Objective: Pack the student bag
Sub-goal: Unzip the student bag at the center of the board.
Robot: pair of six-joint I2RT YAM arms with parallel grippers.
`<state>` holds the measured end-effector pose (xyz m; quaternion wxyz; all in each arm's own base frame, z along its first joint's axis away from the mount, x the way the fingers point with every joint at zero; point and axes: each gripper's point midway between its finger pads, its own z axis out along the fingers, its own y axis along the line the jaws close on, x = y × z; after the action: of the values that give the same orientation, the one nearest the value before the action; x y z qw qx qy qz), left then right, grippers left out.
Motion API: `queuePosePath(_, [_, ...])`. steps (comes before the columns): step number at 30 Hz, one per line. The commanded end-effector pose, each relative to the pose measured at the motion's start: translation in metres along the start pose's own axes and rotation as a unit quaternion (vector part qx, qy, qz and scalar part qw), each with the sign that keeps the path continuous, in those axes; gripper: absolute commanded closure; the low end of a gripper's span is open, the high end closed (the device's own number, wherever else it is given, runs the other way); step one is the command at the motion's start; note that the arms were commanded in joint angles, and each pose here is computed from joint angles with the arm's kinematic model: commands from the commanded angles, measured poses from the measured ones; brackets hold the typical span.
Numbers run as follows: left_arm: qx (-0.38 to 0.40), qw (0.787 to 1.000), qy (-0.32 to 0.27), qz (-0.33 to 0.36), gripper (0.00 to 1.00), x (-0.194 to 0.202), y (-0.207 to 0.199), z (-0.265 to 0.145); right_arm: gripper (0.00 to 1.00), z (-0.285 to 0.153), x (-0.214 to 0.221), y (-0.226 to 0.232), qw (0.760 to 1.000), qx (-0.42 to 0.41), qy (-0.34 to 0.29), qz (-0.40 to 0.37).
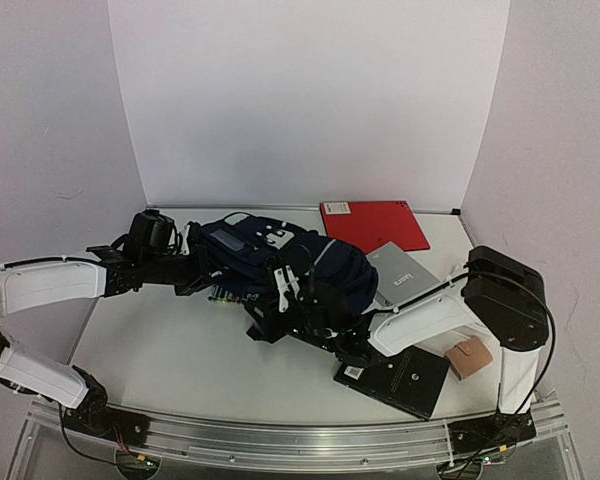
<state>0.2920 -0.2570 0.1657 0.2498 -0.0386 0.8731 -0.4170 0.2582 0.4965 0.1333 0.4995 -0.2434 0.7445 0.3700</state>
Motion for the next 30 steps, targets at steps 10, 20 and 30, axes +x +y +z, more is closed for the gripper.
queuePosePath(10, [0.031, 0.999, -0.036, 0.019, 1.00, -0.021, -0.026, -0.009, 1.00, 0.004, -0.031, -0.004, 0.998, 0.012, -0.051, 0.025])
queuePosePath(20, [-0.015, 0.996, -0.083, -0.020, 1.00, -0.042, 0.006, -0.025, 1.00, -0.022, -0.016, -0.009, 0.995, 0.017, -0.001, 0.100])
queuePosePath(30, [-0.048, 0.993, -0.097, -0.049, 1.00, -0.050, 0.046, -0.037, 1.00, -0.057, 0.036, -0.025, 0.980, 0.050, 0.113, 0.156])
